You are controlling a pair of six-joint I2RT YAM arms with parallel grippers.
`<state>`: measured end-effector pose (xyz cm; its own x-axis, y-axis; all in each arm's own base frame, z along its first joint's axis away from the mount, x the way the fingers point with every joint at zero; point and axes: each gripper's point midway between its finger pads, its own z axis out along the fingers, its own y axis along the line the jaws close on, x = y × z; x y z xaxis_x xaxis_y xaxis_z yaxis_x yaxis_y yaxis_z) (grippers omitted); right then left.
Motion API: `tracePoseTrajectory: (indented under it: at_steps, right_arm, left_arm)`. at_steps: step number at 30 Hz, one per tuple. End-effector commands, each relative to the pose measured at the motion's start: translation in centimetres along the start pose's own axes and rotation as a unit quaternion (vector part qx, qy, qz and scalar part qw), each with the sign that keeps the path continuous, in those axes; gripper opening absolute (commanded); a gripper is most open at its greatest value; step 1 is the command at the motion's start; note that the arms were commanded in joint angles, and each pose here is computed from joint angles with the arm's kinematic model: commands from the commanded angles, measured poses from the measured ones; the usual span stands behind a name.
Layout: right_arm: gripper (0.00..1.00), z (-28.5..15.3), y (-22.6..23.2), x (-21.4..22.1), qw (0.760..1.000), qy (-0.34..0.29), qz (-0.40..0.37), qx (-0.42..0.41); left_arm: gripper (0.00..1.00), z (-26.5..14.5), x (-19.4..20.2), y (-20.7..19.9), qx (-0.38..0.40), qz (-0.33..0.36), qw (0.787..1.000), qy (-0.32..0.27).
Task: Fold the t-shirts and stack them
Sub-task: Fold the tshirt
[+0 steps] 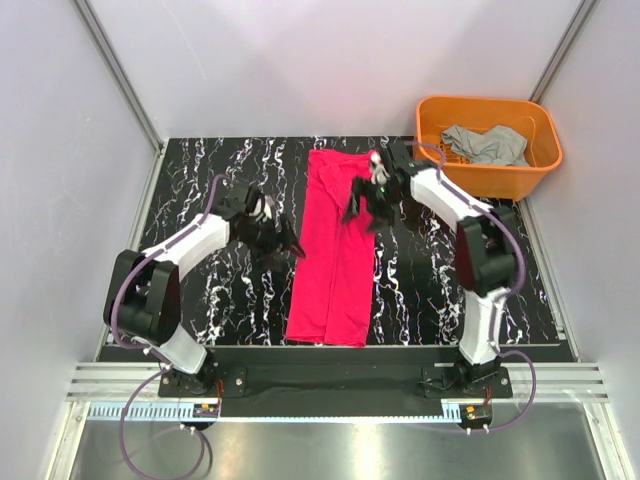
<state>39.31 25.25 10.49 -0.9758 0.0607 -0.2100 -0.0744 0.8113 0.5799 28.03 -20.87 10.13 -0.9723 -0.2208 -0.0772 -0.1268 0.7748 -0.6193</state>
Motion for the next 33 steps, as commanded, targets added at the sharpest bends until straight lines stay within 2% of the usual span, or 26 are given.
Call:
tracePoseTrajectory:
  at_steps: [1,4,5,10,14,17,19,26,33]
  right_arm:
    - [0.86,-5.2,3.9,7.4,0.997,0.03,-0.001,-0.07]
    - [0.84,-6.1,2.8,14.9,0.994,0.077,0.026,-0.079]
    - [0.79,-5.4,1.5,18.0,0.991,0.102,0.04,-0.077]
    - [0.66,-6.2,1.2,23.1,0.985,0.091,0.09,-0.113]
    - [0.65,-4.3,0.2,26.3,0.978,0.102,0.128,-0.131]
    - [0.64,-3.5,-0.1,27.2,0.978,0.096,0.141,-0.121]
    - [0.64,-3.0,-0.8,27.7,0.975,0.094,0.167,-0.115]
    - [0.57,-1.1,-3.4,28.8,0.969,0.082,0.216,-0.09]
    - [0.54,0.4,-4.1,28.7,0.969,0.079,0.217,-0.088]
  left_arm:
    - [0.83,-0.5,5.4,2.4,-0.008,0.001,0.997,0.074]
    - [0.79,0.1,8.5,4.2,-0.02,-0.017,0.993,0.111]
    - [0.78,0.2,9.3,4.9,-0.031,-0.017,0.993,0.116]
    - [0.75,0.4,12.4,6.9,-0.075,-0.014,0.989,0.126]
    - [0.75,0.7,14.7,8.4,-0.103,-0.01,0.986,0.128]
    - [0.75,1.0,14.8,9.2,-0.119,-0.003,0.986,0.12]
    - [0.74,1.5,14.6,8.6,-0.103,-0.007,0.988,0.117]
    - [0.7,2.8,14.7,9.6,-0.102,-0.003,0.988,0.117]
    - [0.64,3.6,14.7,9.3,-0.086,-0.008,0.99,0.116]
